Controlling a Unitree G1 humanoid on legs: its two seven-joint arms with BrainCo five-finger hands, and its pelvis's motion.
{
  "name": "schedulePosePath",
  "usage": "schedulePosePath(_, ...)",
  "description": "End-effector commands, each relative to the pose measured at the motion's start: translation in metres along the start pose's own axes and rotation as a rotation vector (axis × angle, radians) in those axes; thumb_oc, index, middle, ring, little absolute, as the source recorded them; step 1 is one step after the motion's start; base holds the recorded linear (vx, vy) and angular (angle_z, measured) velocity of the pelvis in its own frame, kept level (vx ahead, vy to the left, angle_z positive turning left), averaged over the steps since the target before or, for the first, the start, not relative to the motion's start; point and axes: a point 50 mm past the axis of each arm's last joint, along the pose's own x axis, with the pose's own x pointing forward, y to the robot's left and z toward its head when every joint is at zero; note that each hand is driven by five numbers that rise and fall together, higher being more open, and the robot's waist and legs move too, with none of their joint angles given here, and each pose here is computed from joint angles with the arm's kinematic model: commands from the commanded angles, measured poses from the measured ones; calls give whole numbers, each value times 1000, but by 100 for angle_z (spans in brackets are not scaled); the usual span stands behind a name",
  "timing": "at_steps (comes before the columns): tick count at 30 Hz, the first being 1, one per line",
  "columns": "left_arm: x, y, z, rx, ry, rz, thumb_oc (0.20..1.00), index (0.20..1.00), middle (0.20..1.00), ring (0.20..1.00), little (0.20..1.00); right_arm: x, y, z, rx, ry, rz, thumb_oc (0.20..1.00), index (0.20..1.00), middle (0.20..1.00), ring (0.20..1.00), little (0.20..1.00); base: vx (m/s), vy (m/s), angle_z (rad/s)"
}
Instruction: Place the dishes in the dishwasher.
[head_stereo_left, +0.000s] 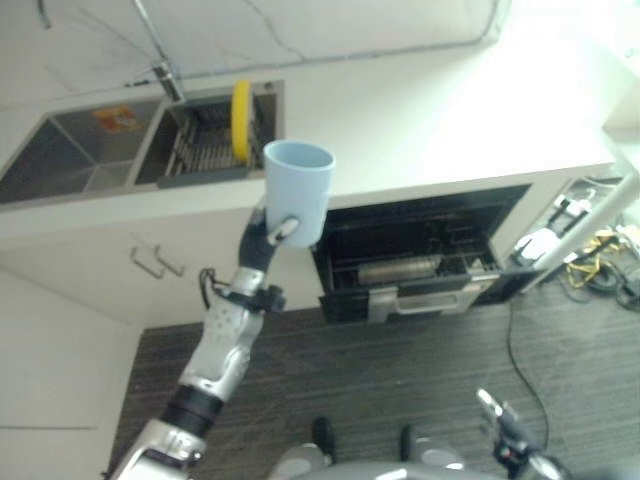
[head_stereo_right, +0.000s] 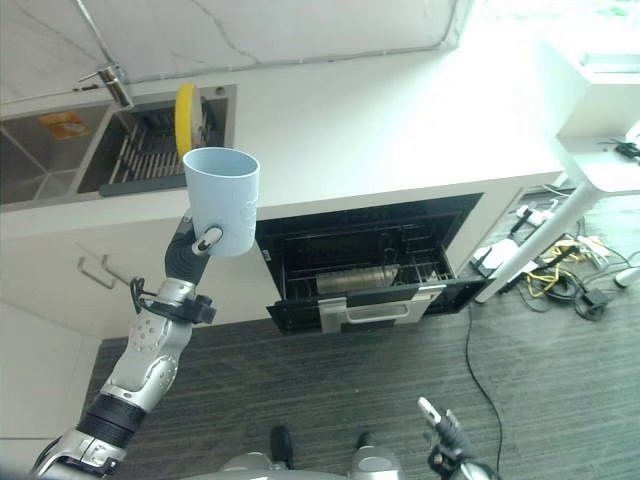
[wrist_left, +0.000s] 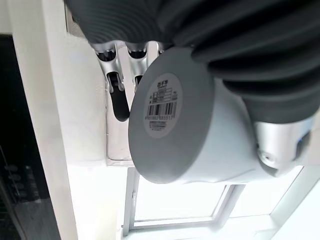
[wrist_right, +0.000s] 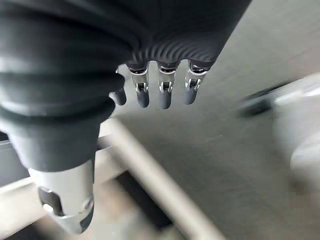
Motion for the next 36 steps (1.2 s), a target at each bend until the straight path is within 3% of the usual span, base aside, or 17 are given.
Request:
schedulePosePath(1, 4, 7, 17, 54, -136, 96, 200, 200, 200, 200, 200, 1, 17, 47, -101, -251, 108, 1000, 1000, 1000, 1000, 1000, -23, -121, -13)
schedulePosePath(5, -13, 18, 1, 131, -126, 360, 200, 200, 200, 200, 200, -22, 49, 99, -104, -563, 291, 1000, 1000, 1000, 1000, 1000, 22, -74, -22)
schedulePosePath(9, -16, 18, -3, 252, -171, 518, 200, 200, 200, 200, 200, -47, 78, 137, -172, -795, 461, 1000, 1000, 1000, 1000, 1000, 17, 2, -22)
schedulePosePath(13, -17, 17, 2, 424, -266, 646, 200, 200, 200, 200, 200, -63, 104, 155, -232, -908, 600, 1000, 1000, 1000, 1000, 1000, 22, 24, -19)
schedulePosePath(23, -16, 1, 16, 745, -484, 601, 200, 200, 200, 200, 200, -75, 170, 151, -291, -886, 898, 1000, 1000, 1000, 1000, 1000, 6, 2, 0)
schedulePosePath(36, -17, -22, 14, 829, -613, 420, 200, 200, 200, 200, 200, -75, 214, 139, -227, -737, 1129, 1000, 1000, 1000, 1000, 1000, 1, -18, 14)
